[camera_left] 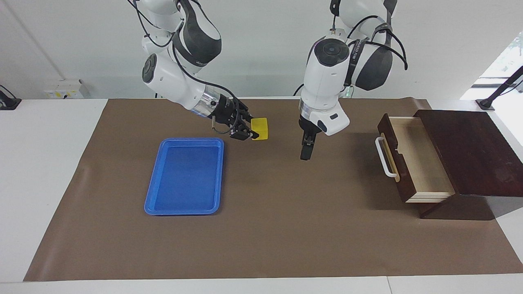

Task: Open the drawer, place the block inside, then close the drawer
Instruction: 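Move the left gripper toward the block held by the right gripper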

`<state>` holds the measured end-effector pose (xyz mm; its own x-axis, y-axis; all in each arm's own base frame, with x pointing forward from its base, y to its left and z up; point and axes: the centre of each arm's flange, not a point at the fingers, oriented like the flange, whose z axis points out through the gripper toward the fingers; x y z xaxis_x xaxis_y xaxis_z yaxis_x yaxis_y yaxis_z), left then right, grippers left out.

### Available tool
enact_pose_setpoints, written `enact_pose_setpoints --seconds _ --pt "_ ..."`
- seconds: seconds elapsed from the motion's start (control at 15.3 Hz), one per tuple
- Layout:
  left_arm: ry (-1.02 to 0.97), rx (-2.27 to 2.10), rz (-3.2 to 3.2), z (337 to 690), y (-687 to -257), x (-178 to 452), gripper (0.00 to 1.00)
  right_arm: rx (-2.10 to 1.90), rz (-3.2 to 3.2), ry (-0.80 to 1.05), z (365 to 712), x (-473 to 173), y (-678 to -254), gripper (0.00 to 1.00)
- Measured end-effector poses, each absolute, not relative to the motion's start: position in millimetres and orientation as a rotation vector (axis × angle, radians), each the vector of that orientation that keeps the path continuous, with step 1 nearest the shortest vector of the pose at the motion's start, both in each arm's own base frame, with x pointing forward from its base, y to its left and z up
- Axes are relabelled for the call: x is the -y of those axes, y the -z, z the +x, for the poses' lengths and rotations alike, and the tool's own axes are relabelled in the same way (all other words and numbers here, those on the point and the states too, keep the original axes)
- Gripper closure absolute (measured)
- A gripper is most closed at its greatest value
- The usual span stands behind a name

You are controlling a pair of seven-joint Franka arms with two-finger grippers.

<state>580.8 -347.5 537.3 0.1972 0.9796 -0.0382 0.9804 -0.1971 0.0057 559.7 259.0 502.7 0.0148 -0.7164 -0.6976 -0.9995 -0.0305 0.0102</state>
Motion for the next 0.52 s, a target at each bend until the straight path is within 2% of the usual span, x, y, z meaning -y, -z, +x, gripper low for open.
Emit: enact_pose_setpoints --seconds 0.52 --pt "0.081 -2.127 2.261 569 -539 370 0.0 -1.747 -1.784 -0.706 554 -286 -504 0.45"
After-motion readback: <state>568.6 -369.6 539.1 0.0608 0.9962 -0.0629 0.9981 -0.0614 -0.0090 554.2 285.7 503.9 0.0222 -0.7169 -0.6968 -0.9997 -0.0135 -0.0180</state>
